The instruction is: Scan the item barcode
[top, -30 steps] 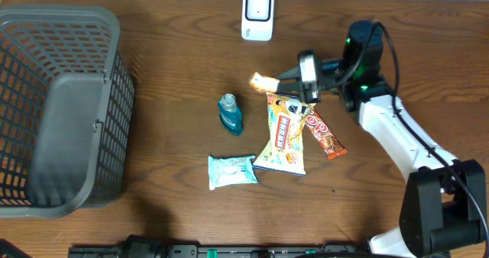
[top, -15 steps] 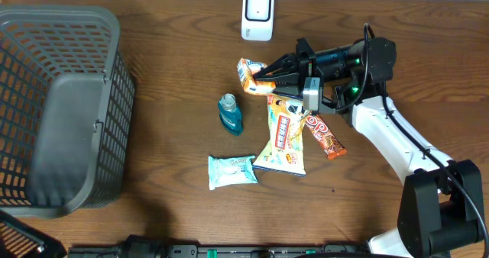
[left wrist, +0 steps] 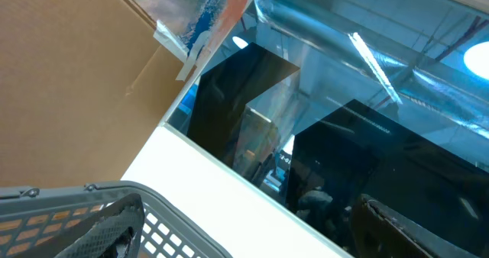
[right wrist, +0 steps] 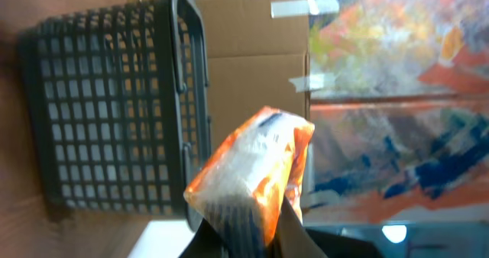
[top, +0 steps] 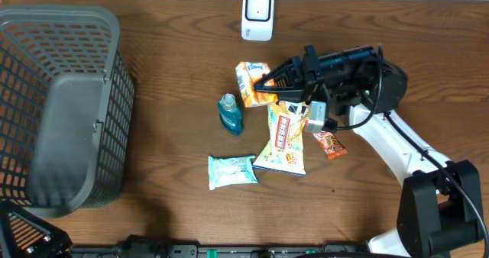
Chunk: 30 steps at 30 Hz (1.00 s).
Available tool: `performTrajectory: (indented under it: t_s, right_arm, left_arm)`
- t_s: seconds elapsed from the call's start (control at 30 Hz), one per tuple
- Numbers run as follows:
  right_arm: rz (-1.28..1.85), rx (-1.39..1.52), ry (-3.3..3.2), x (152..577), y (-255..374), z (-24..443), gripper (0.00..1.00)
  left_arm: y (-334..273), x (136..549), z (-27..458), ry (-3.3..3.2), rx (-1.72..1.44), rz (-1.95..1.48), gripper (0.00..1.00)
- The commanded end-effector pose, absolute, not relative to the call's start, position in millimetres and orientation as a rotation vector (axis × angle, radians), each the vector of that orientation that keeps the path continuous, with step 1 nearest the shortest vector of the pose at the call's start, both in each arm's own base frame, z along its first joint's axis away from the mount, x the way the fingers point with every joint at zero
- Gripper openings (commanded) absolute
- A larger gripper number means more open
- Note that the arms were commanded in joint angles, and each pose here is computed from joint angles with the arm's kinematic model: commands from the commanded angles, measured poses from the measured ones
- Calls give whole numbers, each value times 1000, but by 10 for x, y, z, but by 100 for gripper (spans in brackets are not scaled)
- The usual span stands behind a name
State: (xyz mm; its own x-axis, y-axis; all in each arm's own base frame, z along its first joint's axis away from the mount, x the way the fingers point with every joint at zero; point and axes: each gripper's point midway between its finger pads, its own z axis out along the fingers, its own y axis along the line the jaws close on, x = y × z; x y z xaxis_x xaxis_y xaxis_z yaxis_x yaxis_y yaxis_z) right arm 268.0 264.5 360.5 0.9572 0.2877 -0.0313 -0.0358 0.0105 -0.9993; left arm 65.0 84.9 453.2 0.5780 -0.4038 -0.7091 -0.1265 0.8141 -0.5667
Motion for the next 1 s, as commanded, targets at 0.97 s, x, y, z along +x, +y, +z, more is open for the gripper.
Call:
performTrajectory:
  t_s: [0.97]
  right_arm:
    - [1741, -1001, 1725, 3105, 2506, 2363, 1]
  left_arm:
    - [870, 646, 4522, 948, -636, -170, 86]
